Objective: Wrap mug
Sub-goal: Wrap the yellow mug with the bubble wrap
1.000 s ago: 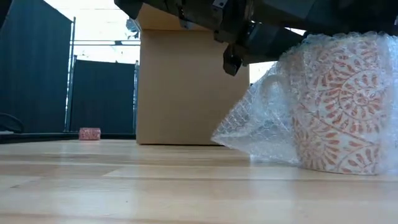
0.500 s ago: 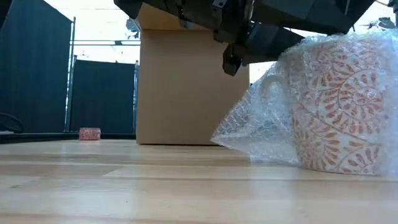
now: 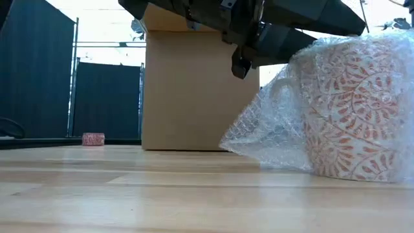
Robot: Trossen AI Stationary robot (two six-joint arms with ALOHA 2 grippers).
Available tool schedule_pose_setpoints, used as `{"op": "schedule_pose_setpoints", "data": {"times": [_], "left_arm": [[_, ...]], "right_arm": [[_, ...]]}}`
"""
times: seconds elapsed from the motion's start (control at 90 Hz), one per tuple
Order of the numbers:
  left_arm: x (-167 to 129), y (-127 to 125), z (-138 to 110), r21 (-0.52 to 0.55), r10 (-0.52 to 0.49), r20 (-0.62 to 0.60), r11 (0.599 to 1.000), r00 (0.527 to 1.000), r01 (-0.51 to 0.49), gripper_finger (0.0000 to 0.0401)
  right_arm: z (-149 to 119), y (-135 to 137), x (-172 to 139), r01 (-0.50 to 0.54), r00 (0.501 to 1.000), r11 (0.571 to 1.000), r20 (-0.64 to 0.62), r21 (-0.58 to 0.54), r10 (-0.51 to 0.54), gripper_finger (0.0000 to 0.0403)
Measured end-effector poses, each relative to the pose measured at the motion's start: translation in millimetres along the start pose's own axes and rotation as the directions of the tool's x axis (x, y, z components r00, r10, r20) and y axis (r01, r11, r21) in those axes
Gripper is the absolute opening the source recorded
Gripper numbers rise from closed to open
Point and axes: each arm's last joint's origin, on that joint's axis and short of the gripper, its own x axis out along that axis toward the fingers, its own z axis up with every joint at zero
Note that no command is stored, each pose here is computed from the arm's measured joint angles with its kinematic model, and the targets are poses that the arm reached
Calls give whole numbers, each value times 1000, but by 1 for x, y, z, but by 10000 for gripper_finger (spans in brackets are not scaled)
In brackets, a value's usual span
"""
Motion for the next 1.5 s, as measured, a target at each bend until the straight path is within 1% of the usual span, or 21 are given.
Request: {"op": "schedule_pose_setpoints", "data": {"times": [0.078,0.144,0.244,0.389,0.533,0.9,1.0,1.144,1.233,1.311,1.433,1.5], "left_arm": [[0,0,0,0,0,0,1000,1000,0,160],[0,0,0,0,0,0,1000,1000,0,160],[0,-1,0,0,-3,6,1000,1000,3,160],[0,-1,1,-1,-4,10,1000,1000,4,160],[0,-1,1,-3,-9,12,1000,1000,9,160],[0,-2,2,2,-47,18,999,999,47,164],[0,-2,2,5,-81,9,997,997,81,180],[-3,-1,6,-5,-128,-6,992,992,128,216],[-5,0,8,-2,-125,-11,992,992,125,237],[-12,0,11,4,-114,-45,993,992,114,248],[-21,1,17,37,-50,-63,998,997,52,254],[-26,1,22,46,-41,-61,998,997,43,254]], "right_arm": [[-10,8,10,36,999,999,-19,-4,-36,244],[-16,16,21,73,997,997,-6,-4,-73,244],[-22,26,39,98,995,995,-6,-23,-98,244],[-26,33,59,144,989,989,-25,-17,-144,244],[-29,35,71,176,984,984,-33,-2,-176,244],[-29,36,74,182,983,983,-34,15,-181,251],[-29,36,74,181,983,983,-34,14,-181,254],[-29,36,74,181,983,983,-34,14,-181,254],[-29,36,74,178,984,984,-32,16,-178,254],[-29,37,74,170,985,985,-26,20,-169,254],[-28,38,74,162,987,987,-16,23,-161,254],[-28,38,74,162,987,987,-16,23,-161,254]]}}
